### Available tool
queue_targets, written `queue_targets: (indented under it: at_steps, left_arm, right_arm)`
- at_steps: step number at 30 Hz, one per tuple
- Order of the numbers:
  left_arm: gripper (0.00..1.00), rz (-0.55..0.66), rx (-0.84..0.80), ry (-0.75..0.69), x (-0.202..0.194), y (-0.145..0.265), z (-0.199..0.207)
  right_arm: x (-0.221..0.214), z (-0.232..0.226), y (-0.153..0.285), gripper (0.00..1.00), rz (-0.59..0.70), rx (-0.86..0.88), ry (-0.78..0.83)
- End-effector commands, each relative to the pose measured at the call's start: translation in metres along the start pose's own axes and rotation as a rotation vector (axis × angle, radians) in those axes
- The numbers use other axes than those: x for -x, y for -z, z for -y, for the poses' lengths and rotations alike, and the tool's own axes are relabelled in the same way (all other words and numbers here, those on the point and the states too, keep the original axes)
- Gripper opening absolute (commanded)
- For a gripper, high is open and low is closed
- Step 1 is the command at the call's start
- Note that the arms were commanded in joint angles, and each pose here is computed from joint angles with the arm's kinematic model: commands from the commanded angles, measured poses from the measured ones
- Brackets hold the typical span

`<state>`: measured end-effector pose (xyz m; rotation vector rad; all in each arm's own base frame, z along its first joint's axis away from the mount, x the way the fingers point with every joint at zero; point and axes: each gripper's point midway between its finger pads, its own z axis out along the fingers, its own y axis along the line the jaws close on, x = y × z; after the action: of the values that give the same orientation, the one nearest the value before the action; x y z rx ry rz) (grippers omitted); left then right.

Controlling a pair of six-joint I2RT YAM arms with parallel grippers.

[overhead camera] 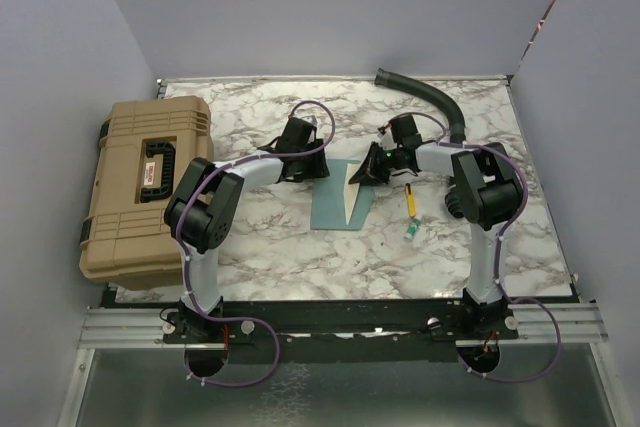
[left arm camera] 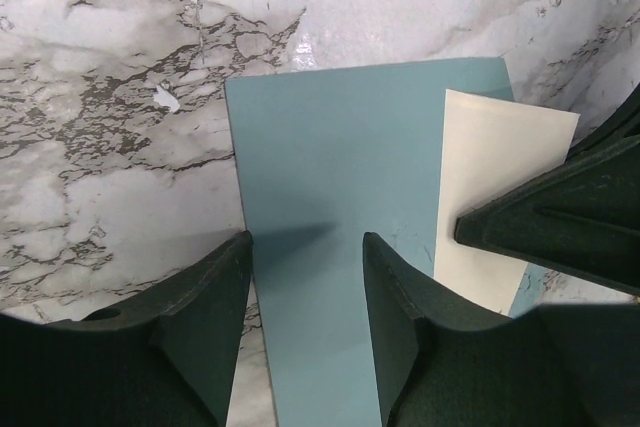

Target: Place the letter into the envelope and seal it

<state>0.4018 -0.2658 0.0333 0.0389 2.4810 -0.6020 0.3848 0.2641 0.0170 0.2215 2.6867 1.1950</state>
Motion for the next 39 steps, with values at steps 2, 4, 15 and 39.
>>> queue_targets:
  at_steps: [2, 4, 15, 39]
  left_arm:
    - [0.50, -0.196, 0.137, -0.016, -0.065, -0.011, -0.047]
    - [0.50, -0.194, 0.156, -0.023, -0.060, -0.004, -0.052]
    - [0.48, -0.192, -0.110, -0.095, -0.058, 0.067, 0.011]
    - [0.19, -0.429, 0.095, -0.109, -0.155, 0.068, -0.041]
  right_arm:
    - [-0.012, 0.023, -0.005, 0.00, -0.034, -0.096, -0.003]
    - [-0.012, 0.024, 0.000, 0.00, -0.022, -0.111, -0.005]
    - [-0.015, 0.028, 0.005, 0.00, 0.067, -0.112, -0.085]
    - [-0.022, 0.030, 0.010, 0.00, 0.035, -0.122, -0.049]
